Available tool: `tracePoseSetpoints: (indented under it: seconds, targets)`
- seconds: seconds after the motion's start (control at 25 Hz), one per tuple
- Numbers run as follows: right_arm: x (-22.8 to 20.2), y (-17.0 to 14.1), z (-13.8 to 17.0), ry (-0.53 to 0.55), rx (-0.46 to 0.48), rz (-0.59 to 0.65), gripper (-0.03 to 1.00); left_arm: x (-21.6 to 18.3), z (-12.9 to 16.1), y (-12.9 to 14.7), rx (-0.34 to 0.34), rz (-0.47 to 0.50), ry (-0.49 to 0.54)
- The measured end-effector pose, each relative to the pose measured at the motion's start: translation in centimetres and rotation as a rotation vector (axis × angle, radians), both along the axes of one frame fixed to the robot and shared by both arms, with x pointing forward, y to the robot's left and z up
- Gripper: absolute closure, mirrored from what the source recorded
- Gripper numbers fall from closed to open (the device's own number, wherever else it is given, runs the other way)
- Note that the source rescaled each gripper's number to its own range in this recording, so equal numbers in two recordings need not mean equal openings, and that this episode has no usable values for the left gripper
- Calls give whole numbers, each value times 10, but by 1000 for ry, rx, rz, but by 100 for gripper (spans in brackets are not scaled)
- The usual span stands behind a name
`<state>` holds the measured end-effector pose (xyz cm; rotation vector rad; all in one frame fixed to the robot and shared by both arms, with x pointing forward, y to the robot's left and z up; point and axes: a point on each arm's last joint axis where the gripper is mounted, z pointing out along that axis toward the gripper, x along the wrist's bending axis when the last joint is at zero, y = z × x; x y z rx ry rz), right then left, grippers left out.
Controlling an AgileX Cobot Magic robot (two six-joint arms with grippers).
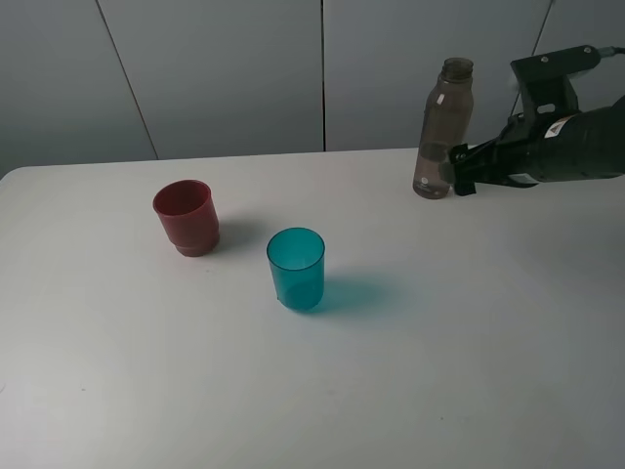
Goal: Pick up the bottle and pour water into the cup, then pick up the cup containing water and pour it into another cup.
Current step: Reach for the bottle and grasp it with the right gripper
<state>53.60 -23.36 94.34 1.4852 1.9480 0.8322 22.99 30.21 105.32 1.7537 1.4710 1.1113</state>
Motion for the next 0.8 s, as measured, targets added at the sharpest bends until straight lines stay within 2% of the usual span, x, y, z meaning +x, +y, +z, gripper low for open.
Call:
tracePoseSetpoints:
  seconds: [0.16, 0.28, 0.4, 0.6, 0.68, 0.8]
  targets:
    - [8, 1, -35, 52, -20, -6, -3, 0, 0, 0, 0, 0, 0]
    - [14, 1, -54, 41, -25, -16, -3, 0, 0, 0, 0, 0, 0]
    - [21, 1, -60, -29, 6, -50, -3, 0, 0, 0, 0, 0, 0]
    - [34, 5, -59, -238, 81, -49, -3, 0, 0, 0, 0, 0, 0]
    - [37, 7, -61, -272, 96, -37, -3, 0, 0, 0, 0, 0, 0]
    - [39, 7, -69, -264, 104, -58, -3, 0, 0, 0, 0, 0, 0]
